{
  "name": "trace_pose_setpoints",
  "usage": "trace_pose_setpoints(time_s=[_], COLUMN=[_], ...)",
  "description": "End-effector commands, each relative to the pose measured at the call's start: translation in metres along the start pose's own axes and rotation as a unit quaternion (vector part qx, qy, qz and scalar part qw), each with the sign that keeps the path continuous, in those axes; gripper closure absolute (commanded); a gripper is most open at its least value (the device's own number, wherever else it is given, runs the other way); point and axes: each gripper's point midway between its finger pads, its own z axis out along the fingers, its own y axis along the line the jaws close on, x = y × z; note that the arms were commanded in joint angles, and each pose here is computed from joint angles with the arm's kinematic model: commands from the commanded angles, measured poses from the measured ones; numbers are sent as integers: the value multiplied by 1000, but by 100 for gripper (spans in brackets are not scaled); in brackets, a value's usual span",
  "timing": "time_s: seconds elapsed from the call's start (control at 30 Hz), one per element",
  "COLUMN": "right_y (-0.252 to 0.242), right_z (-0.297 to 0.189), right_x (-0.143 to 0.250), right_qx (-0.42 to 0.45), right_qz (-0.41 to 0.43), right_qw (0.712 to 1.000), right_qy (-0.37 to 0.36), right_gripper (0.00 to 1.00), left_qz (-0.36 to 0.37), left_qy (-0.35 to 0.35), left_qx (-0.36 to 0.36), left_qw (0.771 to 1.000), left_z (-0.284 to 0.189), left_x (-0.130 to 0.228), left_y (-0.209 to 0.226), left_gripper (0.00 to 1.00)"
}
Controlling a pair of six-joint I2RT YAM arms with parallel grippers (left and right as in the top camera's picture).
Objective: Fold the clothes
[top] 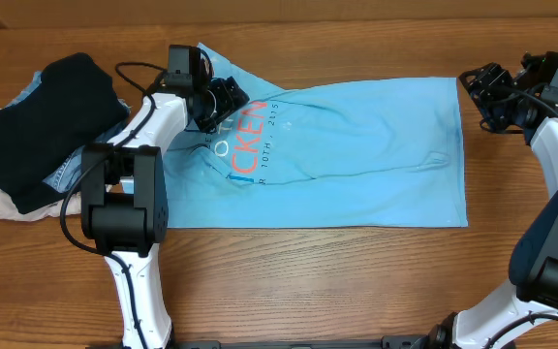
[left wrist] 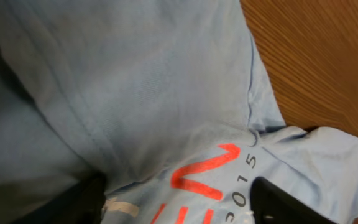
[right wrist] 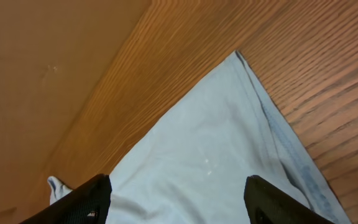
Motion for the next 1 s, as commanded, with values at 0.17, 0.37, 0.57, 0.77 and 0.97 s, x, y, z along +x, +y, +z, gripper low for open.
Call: trace_pose_setpoints(time_s=[0.17,0.37,0.57,0.77,0.97], right_y=[4,4,-5,-22,-21], right_z=[-4,-4,7,44,66], right_x=[-9,-11,-11,-11,-34], right_qx=[5,6,13,-2,-24], right_qz=[-6,-7,-4,-7,-60], right_qw=[1000,1000,1000,1000,996], right_qy=[-15,-19,-19,-14,-59], right_gripper=[27,28,39,32,28], left_qz=[-2,5,-4,24,56], left_qy=[-6,-10,3,33,48], left_qx=[-43,-41,-17,-23,-28], left_qw=[999,999,1000,999,997], left_z=[5,4,-4,-25,-50], left_x=[1,-3,-8,-9,-8], left_y=[18,20,15,0,-22], left_gripper=[61,87,96,96,96])
